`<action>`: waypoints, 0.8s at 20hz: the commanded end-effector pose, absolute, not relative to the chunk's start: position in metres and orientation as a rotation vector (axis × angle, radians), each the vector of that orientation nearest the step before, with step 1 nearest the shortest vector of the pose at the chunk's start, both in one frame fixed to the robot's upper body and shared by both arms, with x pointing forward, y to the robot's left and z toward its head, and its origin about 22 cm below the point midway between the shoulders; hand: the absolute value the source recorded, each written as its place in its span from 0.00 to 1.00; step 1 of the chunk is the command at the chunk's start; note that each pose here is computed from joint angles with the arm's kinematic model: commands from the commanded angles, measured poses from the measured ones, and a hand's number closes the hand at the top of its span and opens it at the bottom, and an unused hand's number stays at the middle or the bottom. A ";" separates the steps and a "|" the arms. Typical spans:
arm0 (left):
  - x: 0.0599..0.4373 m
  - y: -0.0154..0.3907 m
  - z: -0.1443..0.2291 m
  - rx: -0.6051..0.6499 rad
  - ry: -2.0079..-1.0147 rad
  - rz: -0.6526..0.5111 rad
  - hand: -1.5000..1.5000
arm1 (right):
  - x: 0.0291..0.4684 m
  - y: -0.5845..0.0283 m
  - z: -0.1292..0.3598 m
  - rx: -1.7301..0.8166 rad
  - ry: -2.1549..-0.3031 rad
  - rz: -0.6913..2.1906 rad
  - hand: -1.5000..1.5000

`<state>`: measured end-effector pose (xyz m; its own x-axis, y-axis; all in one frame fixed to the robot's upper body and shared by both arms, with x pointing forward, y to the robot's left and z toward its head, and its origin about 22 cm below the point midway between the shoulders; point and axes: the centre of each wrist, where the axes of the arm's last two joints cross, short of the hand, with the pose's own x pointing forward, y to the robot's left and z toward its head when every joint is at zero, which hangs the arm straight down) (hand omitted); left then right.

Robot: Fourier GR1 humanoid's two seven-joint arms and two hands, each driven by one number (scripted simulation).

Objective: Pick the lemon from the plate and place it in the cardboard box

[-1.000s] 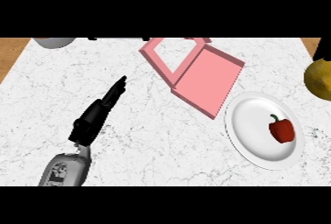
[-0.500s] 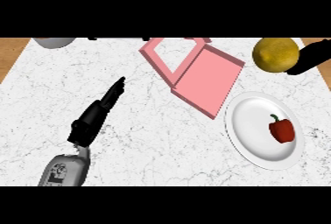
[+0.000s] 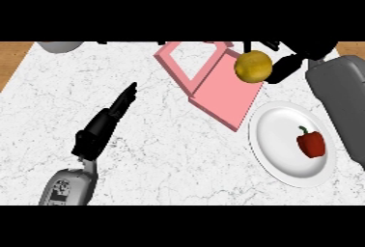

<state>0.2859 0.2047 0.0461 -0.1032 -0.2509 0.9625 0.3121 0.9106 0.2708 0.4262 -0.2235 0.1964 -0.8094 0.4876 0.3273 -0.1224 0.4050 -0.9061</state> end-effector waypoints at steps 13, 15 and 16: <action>0.280 0.187 0.033 -0.075 -1.612 -0.479 0.50 | 0.455 -0.204 0.111 0.063 -1.890 1.202 0.00; 0.282 0.189 0.040 -0.077 -1.607 -0.471 0.50 | 0.464 -0.221 0.136 0.121 -1.913 1.056 0.00; 0.286 0.196 0.032 -0.070 -1.612 -0.470 0.50 | 0.461 -0.214 0.123 0.164 -1.959 0.959 0.00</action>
<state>0.2847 0.1980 0.0381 -0.1050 -0.2384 0.9655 0.3251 0.9093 0.2599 0.4585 -0.2045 0.1262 -0.6120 0.3947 0.6853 -0.4421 0.5478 -0.7103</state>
